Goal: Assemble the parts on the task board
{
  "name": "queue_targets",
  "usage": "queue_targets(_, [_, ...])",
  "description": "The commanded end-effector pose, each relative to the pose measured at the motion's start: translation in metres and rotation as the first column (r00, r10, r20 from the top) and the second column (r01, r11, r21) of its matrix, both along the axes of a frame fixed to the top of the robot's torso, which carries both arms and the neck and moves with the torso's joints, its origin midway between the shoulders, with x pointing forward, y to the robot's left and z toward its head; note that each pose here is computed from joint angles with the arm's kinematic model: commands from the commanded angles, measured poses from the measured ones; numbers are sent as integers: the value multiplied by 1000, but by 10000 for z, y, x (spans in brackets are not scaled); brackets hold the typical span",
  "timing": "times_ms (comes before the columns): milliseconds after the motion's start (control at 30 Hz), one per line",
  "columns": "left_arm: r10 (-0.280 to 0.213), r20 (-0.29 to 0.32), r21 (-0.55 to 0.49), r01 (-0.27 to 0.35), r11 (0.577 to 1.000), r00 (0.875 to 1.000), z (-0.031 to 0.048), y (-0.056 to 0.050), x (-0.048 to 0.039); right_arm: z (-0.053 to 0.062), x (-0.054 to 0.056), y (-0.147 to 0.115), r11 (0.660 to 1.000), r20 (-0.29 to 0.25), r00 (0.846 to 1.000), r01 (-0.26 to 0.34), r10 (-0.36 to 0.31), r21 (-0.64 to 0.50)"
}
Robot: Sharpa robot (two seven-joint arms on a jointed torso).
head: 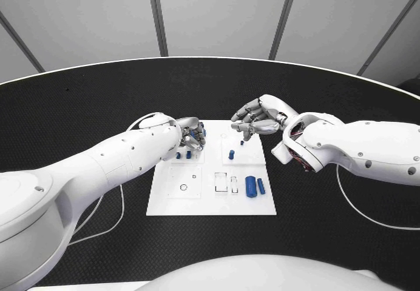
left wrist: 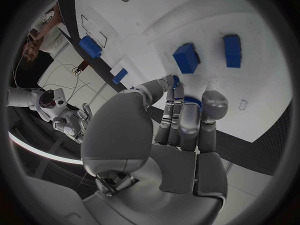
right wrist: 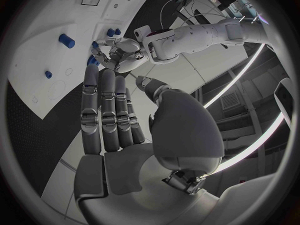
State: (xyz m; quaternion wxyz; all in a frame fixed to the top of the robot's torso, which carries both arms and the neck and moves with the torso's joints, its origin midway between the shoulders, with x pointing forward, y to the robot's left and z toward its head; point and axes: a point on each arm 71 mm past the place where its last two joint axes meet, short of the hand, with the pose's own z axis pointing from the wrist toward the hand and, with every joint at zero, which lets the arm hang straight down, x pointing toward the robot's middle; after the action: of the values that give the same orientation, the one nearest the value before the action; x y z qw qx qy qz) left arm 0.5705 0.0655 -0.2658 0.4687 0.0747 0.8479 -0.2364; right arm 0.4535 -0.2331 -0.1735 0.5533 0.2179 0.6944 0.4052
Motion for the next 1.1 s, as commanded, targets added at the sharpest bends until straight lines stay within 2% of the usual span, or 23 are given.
queue_targets(33, [1, -4, 3, -1, 1000, 1000, -10, -5, -3, 0, 0, 2, 1000, 0, 1000, -1, 1, 0])
queue_targets(567, [7, 25, 34, -7, 999, 1000, -42, 13, 4, -1, 0, 3, 1000, -1, 1000, -1, 1, 0])
queue_targets(1100, [-32, 55, 18, 31, 999, 998, -45, -43, -37, -1, 2, -6, 1000, 0, 1000, -1, 1, -1])
